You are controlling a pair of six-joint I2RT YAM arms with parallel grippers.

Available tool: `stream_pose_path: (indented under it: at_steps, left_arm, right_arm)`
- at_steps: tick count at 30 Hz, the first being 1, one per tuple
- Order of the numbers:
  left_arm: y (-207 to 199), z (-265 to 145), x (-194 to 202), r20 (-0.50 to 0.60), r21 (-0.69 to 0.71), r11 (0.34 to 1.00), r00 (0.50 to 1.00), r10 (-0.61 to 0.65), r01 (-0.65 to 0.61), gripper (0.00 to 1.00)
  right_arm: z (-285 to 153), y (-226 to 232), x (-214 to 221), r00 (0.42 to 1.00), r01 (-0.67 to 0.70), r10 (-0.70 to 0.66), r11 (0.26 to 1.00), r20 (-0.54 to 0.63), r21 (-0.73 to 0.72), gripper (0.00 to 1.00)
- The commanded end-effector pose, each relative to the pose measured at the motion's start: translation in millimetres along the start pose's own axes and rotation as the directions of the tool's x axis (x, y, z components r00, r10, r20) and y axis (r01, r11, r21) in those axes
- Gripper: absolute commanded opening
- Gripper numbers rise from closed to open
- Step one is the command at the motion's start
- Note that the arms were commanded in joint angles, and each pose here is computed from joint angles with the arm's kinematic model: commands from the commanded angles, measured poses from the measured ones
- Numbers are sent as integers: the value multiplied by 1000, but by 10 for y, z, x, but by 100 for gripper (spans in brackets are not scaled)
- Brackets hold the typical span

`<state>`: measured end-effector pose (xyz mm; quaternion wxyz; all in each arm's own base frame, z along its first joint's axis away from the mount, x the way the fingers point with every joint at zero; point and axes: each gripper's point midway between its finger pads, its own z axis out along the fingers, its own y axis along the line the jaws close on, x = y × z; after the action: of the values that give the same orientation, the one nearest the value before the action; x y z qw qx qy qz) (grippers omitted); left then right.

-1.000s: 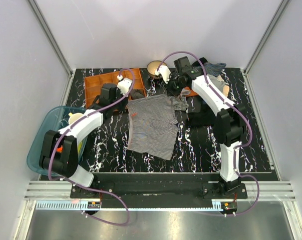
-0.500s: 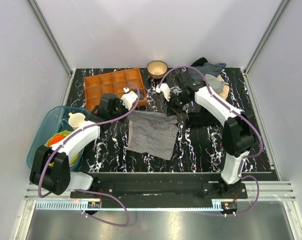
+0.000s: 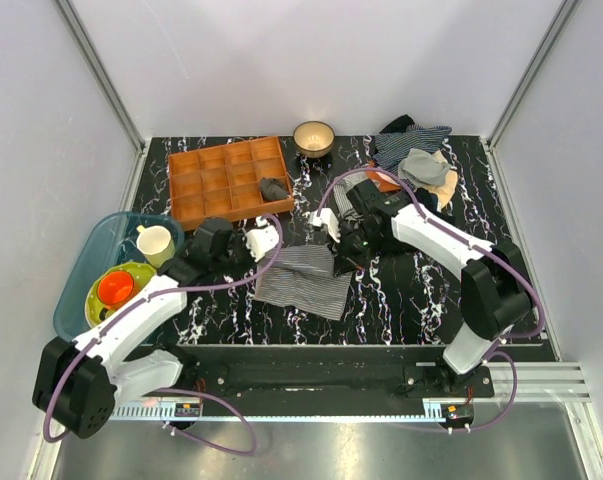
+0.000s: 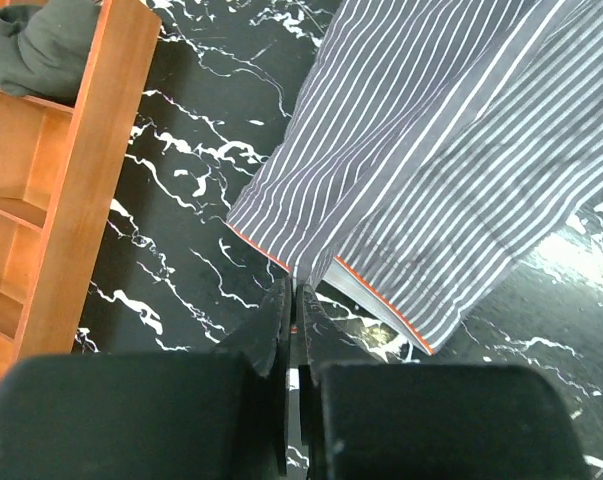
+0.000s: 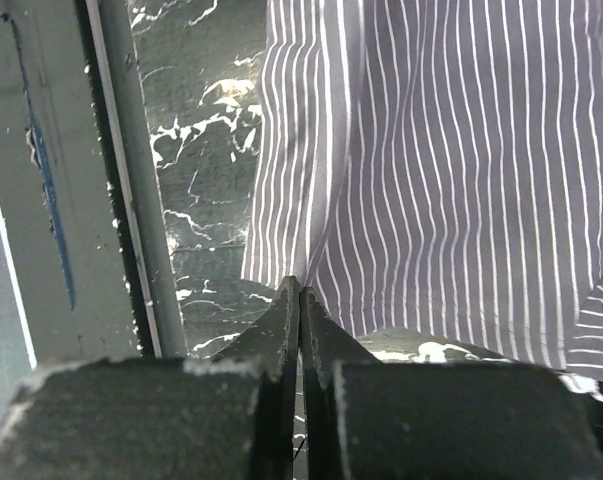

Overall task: Roll the underwear
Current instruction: Fold the underwear at the center of the board.

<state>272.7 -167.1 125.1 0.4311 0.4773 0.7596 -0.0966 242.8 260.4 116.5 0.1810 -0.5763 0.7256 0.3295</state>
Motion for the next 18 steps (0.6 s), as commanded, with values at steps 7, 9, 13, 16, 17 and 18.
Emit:
stream_pose_path:
  at_steps: [7,9,13,16,17,18]
  left_arm:
    - [-372,-136,88,66,70,983,984,166,-171,0]
    - [-443,-104,139,51,85,976,979,199,-202,0]
    - [-511,-36,196,26,112,971,977,210,-211,0]
    - [-538,3,242,-2,126,970,978,210,-208,0]
    - [-552,11,244,-4,129,969,977,213,-211,0]
    - [-568,20,272,-16,137,968,976,216,-212,0]
  right_arm:
    - [103,196,30,999,-14,16,998,31,-68,0]
    - [131,180,77,1000,-22,23,998,17,-67,0]
    - [183,203,160,999,-39,39,995,-3,-87,0]
    - [218,238,202,999,-50,48,993,-14,-111,0]
    - [249,246,219,998,-54,52,991,-21,-119,0]
    - [255,260,239,998,-61,58,990,-28,-128,0]
